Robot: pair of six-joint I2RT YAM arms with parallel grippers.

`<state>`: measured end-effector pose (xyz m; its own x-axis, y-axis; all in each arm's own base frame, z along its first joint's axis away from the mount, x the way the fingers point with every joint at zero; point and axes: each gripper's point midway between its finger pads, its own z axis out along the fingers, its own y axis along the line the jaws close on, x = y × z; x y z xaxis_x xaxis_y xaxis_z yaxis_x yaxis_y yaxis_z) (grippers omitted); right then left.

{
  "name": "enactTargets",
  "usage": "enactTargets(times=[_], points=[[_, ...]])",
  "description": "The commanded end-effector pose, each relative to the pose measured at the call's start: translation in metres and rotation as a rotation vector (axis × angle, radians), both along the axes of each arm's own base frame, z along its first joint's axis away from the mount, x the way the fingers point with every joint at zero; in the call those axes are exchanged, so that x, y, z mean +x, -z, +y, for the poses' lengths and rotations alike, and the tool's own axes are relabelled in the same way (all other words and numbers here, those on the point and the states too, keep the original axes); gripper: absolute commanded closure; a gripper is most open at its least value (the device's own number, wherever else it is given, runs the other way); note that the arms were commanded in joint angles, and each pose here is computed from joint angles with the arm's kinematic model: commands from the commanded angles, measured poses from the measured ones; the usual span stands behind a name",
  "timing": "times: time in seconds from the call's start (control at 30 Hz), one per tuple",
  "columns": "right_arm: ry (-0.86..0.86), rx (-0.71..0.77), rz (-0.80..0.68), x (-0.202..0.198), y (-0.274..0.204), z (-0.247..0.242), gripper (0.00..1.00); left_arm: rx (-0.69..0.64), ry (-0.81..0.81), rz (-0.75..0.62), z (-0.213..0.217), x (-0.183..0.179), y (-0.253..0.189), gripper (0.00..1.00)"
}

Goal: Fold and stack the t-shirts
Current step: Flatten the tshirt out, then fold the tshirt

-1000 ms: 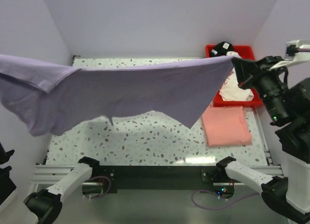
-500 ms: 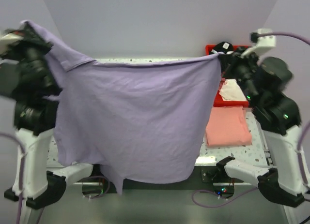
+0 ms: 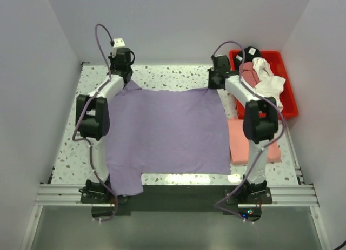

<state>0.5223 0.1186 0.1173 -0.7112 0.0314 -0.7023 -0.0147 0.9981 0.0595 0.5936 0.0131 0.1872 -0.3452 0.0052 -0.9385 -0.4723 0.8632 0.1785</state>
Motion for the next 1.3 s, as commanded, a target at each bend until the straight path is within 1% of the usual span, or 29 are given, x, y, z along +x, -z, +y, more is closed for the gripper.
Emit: enactTargets(times=[0.0,0.03,0.07,0.13,0.17,0.33,0.43,0.47,0.5,0.53,0.57,0.6,0.63,0.67,0.7,0.73,0.77,0.8,0.83,0.87,0.9,1.0,1.13,1.17,1.23,1.27], points=[[-0.041,0.069,-0.090,0.044,-0.016,0.015,1.00,0.000,0.051,-0.116,-0.011,0.041,-0.014,0.98],[-0.055,0.086,-0.071,0.055,-0.001,0.021,1.00,0.010,0.060,-0.102,-0.012,0.047,-0.005,0.97],[-0.058,0.092,-0.052,0.059,0.009,0.022,1.00,0.022,0.062,-0.073,-0.011,0.053,0.016,0.97],[-0.055,0.097,-0.035,0.069,0.024,0.022,1.00,0.041,0.068,-0.069,-0.011,0.060,0.021,0.94],[-0.053,0.099,-0.038,0.073,0.027,0.022,1.00,0.042,0.070,-0.052,-0.010,0.064,0.034,0.94],[-0.040,0.104,-0.052,0.086,0.032,0.018,1.00,0.016,0.051,-0.044,0.002,0.072,0.044,0.93],[-0.043,0.122,-0.028,0.082,0.036,0.017,1.00,-0.011,0.022,-0.024,0.011,0.066,0.049,0.97],[-0.046,0.125,-0.029,0.081,0.036,0.017,1.00,-0.018,0.012,-0.045,0.014,0.062,0.036,0.97],[-0.049,0.131,-0.037,0.080,0.029,0.017,1.00,-0.024,-0.005,-0.028,0.017,0.053,0.045,0.97],[-0.054,0.135,-0.031,0.076,0.030,0.018,1.00,-0.031,-0.013,-0.033,0.019,0.048,0.042,0.98],[-0.062,0.141,-0.033,0.075,0.027,0.019,1.00,-0.043,-0.017,-0.063,0.021,0.043,0.024,0.98],[-0.071,0.151,-0.046,0.073,0.017,0.022,1.00,-0.060,-0.029,-0.043,0.023,0.032,0.034,0.98],[-0.085,0.162,-0.037,0.069,0.018,0.024,1.00,-0.073,-0.035,-0.045,0.024,0.026,0.032,0.98],[-0.091,0.166,-0.039,0.068,0.015,0.024,1.00,-0.090,-0.038,-0.075,0.024,0.018,0.013,0.98],[-0.097,0.170,-0.042,0.066,0.012,0.025,1.00,-0.110,-0.047,-0.053,0.023,0.006,0.026,0.98],[-0.105,0.172,-0.042,0.062,0.008,0.026,1.00,-0.126,-0.041,-0.052,0.022,0.000,0.025,0.99],[-0.109,0.168,-0.035,0.058,0.008,0.026,1.00,-0.143,-0.037,-0.079,0.021,-0.008,0.009,0.99],[-0.112,0.168,-0.031,0.056,0.008,0.025,1.00,-0.164,-0.045,-0.052,0.020,-0.021,0.024,0.99],[-0.115,0.164,-0.028,0.051,0.006,0.024,1.00,-0.177,-0.052,-0.056,0.021,-0.029,0.022,0.99],[-0.119,0.163,-0.024,0.048,0.006,0.024,1.00,-0.190,-0.055,-0.079,0.022,-0.038,0.010,1.00],[-0.124,0.161,-0.020,0.045,0.005,0.024,1.00,-0.201,-0.063,-0.049,0.022,-0.051,0.025,1.00],[-0.134,0.153,-0.015,0.036,0.001,0.022,1.00,-0.221,-0.057,-0.037,0.021,-0.074,0.028,1.00],[-0.139,0.140,-0.004,0.023,-0.002,0.018,1.00,-0.249,-0.104,-0.014,0.026,-0.105,0.032,1.00],[-0.134,0.134,-0.013,0.021,-0.007,0.016,1.00,-0.266,-0.116,0.009,0.026,-0.120,0.033,1.00],[-0.123,0.120,-0.005,0.016,-0.008,0.011,1.00,-0.295,-0.111,0.013,0.023,-0.130,0.032,1.00],[-0.118,0.111,-0.008,0.015,-0.012,0.009,1.00,-0.326,-0.117,0.017,0.022,-0.141,0.030,1.00]])
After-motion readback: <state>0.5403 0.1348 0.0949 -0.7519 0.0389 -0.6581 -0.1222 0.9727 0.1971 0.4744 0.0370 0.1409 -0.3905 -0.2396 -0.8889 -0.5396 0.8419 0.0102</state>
